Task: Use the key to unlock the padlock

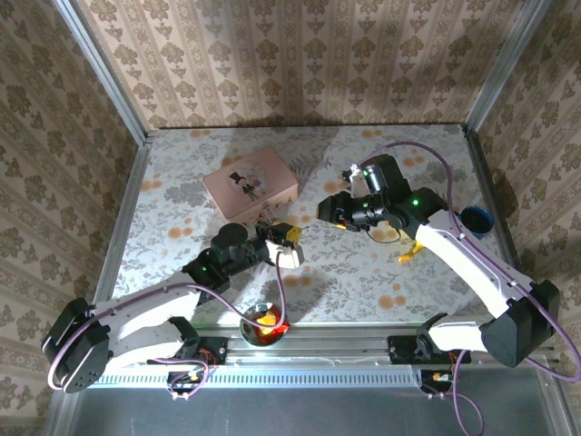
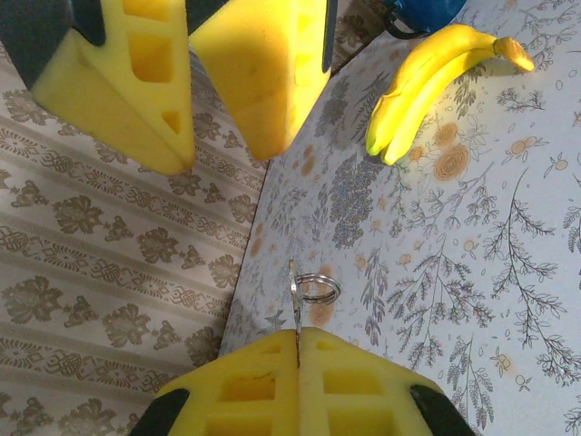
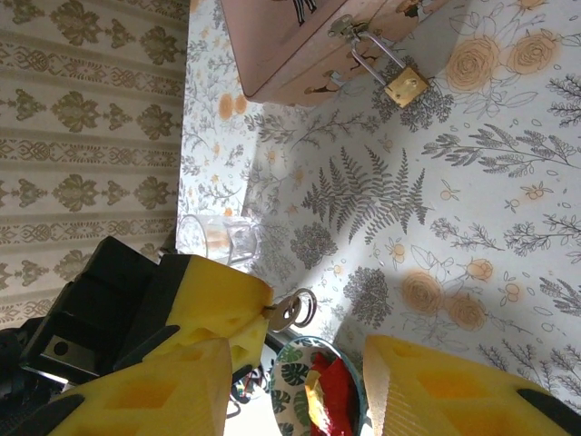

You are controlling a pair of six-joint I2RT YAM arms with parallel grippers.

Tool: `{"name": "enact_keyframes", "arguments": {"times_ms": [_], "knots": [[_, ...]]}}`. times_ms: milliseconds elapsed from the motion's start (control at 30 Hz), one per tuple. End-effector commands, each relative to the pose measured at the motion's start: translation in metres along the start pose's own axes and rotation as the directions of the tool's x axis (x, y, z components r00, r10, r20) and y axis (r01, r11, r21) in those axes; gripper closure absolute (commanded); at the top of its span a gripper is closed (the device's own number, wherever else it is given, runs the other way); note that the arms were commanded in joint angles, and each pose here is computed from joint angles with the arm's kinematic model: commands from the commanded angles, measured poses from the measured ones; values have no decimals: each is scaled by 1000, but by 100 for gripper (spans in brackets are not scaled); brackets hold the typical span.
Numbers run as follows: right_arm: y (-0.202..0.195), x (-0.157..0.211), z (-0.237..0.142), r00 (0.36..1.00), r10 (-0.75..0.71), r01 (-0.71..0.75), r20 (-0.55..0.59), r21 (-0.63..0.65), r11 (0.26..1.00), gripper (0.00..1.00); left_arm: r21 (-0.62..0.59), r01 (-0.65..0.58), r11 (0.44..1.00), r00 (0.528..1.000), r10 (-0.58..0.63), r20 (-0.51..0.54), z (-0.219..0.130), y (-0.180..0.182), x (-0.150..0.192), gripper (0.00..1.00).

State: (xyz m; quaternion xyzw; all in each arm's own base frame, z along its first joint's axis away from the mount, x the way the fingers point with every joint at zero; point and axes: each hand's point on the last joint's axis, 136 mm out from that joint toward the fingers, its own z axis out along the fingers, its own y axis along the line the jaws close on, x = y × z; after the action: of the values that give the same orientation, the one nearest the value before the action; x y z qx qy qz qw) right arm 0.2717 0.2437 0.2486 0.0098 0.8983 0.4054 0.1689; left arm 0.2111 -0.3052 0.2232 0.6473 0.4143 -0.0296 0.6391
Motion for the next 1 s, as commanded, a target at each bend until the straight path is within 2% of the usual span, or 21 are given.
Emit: {"name": "enact_keyframes", "arguments": {"times_ms": [0, 967], "knots": [[4, 2, -8, 1000, 15, -15, -10, -10, 1000, 57, -42, -27, 999, 999, 28, 27, -3, 13, -11, 100], [5, 1, -16, 1000, 20, -20, -16, 6, 1000, 58, -46, -35, 998, 998, 37, 48, -5, 15, -17, 100]]}}
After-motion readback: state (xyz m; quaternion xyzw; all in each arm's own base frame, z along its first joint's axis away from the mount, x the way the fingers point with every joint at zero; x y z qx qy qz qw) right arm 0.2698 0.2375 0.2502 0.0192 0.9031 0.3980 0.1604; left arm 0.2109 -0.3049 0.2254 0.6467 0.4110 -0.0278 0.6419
